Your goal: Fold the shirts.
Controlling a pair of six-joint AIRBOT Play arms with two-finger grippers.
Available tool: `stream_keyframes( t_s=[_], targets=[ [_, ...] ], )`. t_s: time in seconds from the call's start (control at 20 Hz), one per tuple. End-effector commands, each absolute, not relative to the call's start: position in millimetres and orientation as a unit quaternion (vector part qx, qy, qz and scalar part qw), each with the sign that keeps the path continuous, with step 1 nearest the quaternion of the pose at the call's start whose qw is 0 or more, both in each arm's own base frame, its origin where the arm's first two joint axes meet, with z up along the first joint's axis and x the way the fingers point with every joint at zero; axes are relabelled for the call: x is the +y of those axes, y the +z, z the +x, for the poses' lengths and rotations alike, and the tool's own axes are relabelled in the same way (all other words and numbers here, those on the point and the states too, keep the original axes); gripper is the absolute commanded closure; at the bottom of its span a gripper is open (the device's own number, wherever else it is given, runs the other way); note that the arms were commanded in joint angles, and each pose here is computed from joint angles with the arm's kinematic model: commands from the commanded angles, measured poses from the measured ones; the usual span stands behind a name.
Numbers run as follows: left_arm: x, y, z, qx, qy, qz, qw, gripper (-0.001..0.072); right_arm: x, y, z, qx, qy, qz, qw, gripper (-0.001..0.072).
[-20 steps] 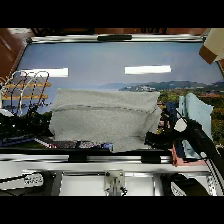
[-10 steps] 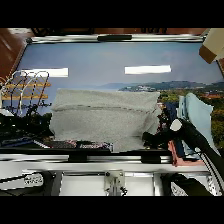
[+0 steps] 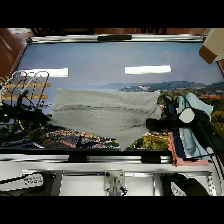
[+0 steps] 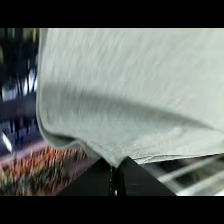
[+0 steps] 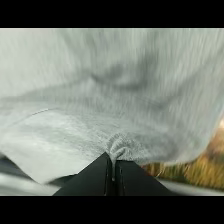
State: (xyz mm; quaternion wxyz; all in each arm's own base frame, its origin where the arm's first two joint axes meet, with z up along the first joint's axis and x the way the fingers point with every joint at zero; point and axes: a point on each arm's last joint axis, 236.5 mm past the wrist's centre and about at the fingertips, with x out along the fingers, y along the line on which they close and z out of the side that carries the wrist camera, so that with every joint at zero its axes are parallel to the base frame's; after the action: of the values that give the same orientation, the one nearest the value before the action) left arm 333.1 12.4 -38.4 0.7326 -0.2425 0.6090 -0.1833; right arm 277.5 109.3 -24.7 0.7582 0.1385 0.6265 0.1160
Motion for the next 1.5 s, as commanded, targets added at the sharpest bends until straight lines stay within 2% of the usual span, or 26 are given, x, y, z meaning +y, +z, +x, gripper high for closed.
stream_keyframes(
  t_s=[0.0, 0.1, 0.3, 0.55, 0.6, 0.65, 0.7, 0.75, 0.8, 0.85, 0.9, 1.0, 1.45],
  targets=[
    [27, 18, 401, 0.519, -0.155, -0.249, 0.803, 0.0675, 79, 4, 337, 0.575, 0.071, 0.108, 0.808, 0.0649],
    [30, 31, 428, 0.494, -0.140, -0.242, 0.823, 0.0674, 66, 11, 374, 0.562, 0.054, 0.143, 0.813, 0.0649],
    [18, 18, 469, 0.488, -0.125, -0.258, 0.825, 0.0673, 57, 12, 434, 0.549, 0.048, 0.179, 0.815, 0.0648],
    [6, -25, 492, 0.506, -0.103, -0.287, 0.807, 0.0673, 68, -40, 458, 0.575, 0.044, 0.211, 0.789, 0.0645],
    [5, -33, 491, 0.513, -0.103, -0.289, 0.802, 0.0670, 70, -49, 457, 0.583, 0.045, 0.215, 0.782, 0.0591],
    [4, -39, 491, 0.518, -0.102, -0.291, 0.798, 0.0614, 73, -56, 456, 0.589, 0.047, 0.219, 0.776, 0.0399],
    [3, -43, 490, 0.521, -0.102, -0.292, 0.795, 0.0449, 73, -60, 455, 0.593, 0.052, 0.214, 0.774, 0.0231],
    [2, -42, 490, 0.522, -0.104, -0.294, 0.794, 0.0198, 75, -59, 454, 0.594, 0.067, 0.199, 0.776, 0.0212],
    [1, -39, 487, 0.525, -0.110, -0.294, 0.791, 0.0054, 75, -56, 450, 0.596, 0.082, 0.180, 0.778, 0.0211],
    [-1, -33, 485, 0.530, -0.119, -0.293, 0.787, 0.0039, 66, -51, 445, 0.601, 0.085, 0.153, 0.780, 0.0050],
    [-2, -25, 482, 0.535, -0.131, -0.291, 0.782, 0.0039, 53, -50, 439, 0.609, 0.078, 0.126, 0.779, 0.0029],
    [-7, -8, 477, 0.544, -0.155, -0.285, 0.774, 0.0040, 29, -53, 423, 0.634, 0.059, 0.095, 0.766, 0.0029],
    [-32, 18, 468, 0.559, -0.200, -0.263, 0.761, 0.0041, 42, -92, 436, 0.640, 0.062, 0.171, 0.747, 0.0029]
  ],
)
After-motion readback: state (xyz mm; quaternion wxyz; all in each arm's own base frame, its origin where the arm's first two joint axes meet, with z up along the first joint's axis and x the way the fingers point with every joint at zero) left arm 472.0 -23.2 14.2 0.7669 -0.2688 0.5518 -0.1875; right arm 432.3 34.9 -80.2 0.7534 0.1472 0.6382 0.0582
